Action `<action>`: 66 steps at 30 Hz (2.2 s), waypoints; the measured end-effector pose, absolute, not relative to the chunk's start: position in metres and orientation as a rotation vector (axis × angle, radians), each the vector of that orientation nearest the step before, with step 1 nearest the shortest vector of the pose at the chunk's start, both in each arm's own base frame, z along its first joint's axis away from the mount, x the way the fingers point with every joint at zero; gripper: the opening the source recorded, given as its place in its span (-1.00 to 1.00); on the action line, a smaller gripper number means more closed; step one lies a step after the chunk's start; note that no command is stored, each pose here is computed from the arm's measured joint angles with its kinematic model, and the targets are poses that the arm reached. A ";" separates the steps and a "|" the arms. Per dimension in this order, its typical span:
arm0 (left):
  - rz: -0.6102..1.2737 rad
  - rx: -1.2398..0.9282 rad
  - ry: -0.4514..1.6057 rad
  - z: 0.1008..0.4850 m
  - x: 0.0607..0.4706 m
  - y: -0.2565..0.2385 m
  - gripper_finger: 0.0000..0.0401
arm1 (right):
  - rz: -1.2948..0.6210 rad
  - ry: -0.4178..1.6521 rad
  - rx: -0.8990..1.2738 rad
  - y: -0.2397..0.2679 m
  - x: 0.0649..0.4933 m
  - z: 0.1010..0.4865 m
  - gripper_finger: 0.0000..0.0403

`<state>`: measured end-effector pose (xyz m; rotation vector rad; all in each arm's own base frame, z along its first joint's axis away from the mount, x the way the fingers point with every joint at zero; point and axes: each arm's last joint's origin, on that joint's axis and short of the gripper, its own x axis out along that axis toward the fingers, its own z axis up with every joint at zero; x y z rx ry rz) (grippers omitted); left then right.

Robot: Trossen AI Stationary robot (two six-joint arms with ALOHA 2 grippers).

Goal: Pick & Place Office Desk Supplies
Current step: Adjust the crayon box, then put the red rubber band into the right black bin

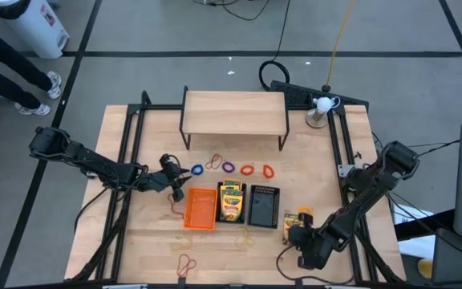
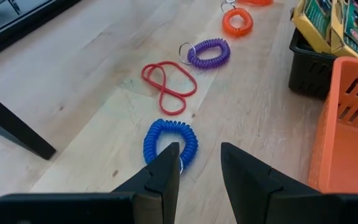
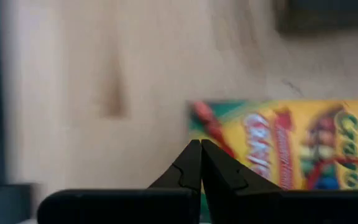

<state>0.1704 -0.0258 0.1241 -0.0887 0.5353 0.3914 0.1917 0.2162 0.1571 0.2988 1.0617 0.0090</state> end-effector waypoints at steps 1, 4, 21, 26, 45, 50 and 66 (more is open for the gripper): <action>0.391 -0.088 0.536 0.124 0.170 -0.026 -0.40 | 0.022 1.042 0.319 0.217 0.192 0.163 -1.00; 0.391 -0.089 0.536 0.124 0.170 -0.026 -0.40 | 0.032 1.003 0.331 0.216 0.190 0.172 -1.00; 0.355 -0.126 0.545 0.124 0.171 -0.027 -0.40 | -0.230 1.117 0.259 0.197 0.168 0.167 -0.96; 0.356 -0.127 0.544 0.124 0.171 -0.027 -0.40 | -0.238 1.115 0.242 0.190 0.175 0.167 -0.91; 0.321 -0.144 0.555 0.123 0.171 -0.028 -0.40 | -0.252 1.149 0.231 0.178 0.187 0.167 -0.36; 0.314 -0.148 0.557 0.123 0.171 -0.028 -0.40 | -0.244 1.174 0.251 0.178 0.186 0.166 -0.35; 0.315 -0.149 0.557 0.123 0.171 -0.028 -0.40 | -0.243 1.262 0.379 0.172 0.175 0.144 -0.55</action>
